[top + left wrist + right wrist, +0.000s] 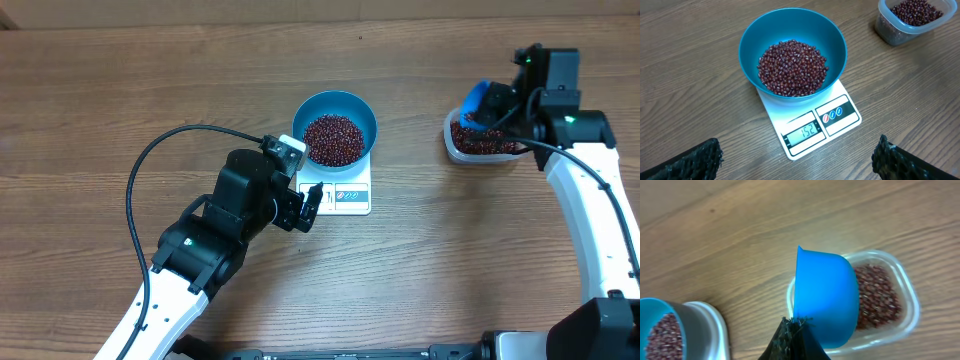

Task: Scoop item into bowl and weigh 150g on scale
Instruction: 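Carry the blue cup back to the bean container, then dip the blue cup into the container beans for a small scoop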

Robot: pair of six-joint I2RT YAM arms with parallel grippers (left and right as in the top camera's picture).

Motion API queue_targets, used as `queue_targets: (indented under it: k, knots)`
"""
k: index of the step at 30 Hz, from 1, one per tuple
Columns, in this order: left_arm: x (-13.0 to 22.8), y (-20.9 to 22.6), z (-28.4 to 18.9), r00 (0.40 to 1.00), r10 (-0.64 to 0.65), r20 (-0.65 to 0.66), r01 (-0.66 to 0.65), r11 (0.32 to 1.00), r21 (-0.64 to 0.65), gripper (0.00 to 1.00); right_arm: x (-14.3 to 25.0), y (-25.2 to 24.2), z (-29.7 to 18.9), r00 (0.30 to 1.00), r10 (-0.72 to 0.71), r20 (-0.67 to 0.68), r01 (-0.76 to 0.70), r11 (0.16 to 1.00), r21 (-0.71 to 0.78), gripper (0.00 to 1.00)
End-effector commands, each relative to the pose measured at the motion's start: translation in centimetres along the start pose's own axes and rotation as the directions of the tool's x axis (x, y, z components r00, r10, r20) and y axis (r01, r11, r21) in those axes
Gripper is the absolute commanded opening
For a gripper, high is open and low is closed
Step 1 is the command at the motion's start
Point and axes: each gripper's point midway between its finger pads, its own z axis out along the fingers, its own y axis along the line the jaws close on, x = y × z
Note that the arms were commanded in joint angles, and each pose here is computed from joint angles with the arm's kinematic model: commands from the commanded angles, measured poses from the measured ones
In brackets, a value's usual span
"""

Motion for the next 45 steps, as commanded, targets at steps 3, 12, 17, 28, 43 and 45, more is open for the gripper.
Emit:
queue_targets:
  k: [3,12,17,28,43,45]
  knots:
    - [0.5,0.0,0.3,1.0,-0.009,-0.013,0.009,1.0,0.0,1.0,-0.9,-1.1,-1.5,0.997,-0.067,0.05,0.063,0.995,0.081,0.04]
    - [0.5,0.0,0.3,1.0,-0.009,-0.013,0.009,1.0,0.0,1.0,-1.0,-4.6,-2.7,0.97,-0.241,0.024,0.214,0.9,0.379,0.04]
    - [0.5,0.0,0.3,1.0,-0.009,-0.013,0.009,1.0,0.0,0.99,-0.8,-3.3,-2.9,0.933,-0.359,-0.008,0.331,0.852,0.405,0.04]
    - [0.5,0.0,0.3,1.0,-0.009,-0.013,0.009,1.0,0.0,0.99,-1.1,-2.2,-3.9,0.902,-0.432,-0.003,0.374,0.776,0.508,0.04]
    - [0.5,0.0,0.3,1.0,-0.009,-0.013,0.009,1.0,0.0,1.0,-0.5,8.9,-4.2,0.926,-0.334,0.177,0.356,0.927,-0.117,0.04]
    - [0.5,0.0,0.3,1.0,-0.009,-0.013,0.009,1.0,0.0,1.0,-0.7,12.0,-6.0,0.915,-0.325,0.24,0.385,0.881,-0.277,0.04]
